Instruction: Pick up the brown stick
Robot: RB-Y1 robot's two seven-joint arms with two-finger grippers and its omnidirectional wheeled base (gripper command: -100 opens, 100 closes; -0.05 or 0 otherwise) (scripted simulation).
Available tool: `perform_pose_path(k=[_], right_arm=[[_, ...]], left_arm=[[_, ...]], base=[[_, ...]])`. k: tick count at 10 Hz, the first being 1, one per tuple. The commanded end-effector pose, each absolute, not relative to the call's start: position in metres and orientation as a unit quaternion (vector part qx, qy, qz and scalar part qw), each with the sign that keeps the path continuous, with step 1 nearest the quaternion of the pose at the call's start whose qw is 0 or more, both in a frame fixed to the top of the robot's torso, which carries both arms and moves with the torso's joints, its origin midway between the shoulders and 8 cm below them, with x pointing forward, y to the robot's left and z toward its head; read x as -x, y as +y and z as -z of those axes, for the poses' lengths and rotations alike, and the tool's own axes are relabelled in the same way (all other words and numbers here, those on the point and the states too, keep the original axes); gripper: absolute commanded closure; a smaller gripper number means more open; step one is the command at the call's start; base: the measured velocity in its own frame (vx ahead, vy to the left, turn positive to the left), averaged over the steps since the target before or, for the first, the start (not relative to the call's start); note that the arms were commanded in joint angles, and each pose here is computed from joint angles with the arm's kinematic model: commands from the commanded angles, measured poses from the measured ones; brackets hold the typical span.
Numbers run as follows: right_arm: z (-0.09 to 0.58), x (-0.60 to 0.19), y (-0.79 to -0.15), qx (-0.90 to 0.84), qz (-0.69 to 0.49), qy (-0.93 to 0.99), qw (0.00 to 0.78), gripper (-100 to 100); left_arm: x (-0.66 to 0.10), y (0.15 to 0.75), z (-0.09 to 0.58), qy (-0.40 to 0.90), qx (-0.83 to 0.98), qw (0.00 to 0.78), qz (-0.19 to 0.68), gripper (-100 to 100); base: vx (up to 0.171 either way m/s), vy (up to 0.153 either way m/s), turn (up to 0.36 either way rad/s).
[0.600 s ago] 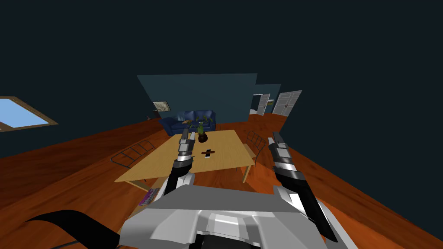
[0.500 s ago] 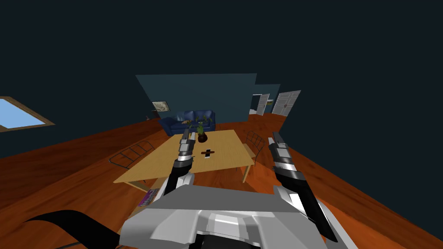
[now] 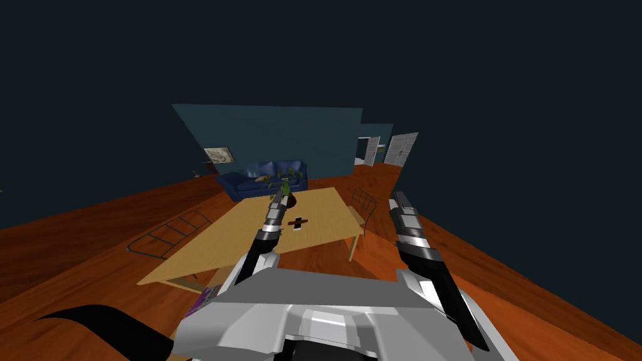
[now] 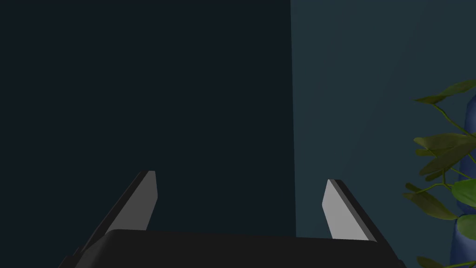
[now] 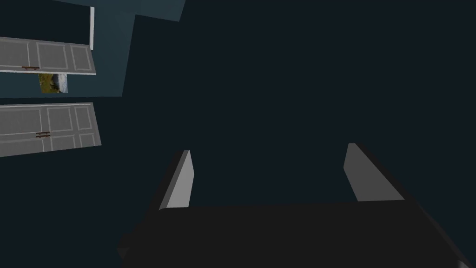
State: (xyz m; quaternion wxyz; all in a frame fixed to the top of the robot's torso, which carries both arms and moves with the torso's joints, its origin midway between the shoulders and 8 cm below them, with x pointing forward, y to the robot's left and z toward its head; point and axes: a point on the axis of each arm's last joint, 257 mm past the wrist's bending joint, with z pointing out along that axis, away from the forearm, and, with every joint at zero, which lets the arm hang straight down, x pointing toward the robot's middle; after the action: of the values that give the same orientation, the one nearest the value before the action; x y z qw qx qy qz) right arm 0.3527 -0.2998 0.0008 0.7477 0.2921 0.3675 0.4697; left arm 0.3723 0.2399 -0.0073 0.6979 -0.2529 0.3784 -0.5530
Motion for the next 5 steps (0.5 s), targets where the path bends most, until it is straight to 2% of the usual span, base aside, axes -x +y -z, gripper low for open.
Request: perform_pose_path(k=[1,4,5], right_arm=[[-0.001,-0.353,-0.3,-0.292,-0.47,0.368,0.748,0],[-0.001,-0.353,-0.3,-0.292,-0.47,0.368,0.748,0],[-0.001,-0.353,-0.3,-0.292,-0.47,0.368,0.748,0]], left_arm=[[-0.384,0.245,0.034,0.412,0.268,0.68,0.544,-100],[-0.401,0.252,0.072,0.46,0.29,0.653,0.527,-100],[-0.409,0.258,0.092,0.481,0.305,0.639,0.518,-100]], base=[[-0.036,0.03,-0.208],[-0.027,0.024,-0.175],[-0.029,0.026,-0.366]])
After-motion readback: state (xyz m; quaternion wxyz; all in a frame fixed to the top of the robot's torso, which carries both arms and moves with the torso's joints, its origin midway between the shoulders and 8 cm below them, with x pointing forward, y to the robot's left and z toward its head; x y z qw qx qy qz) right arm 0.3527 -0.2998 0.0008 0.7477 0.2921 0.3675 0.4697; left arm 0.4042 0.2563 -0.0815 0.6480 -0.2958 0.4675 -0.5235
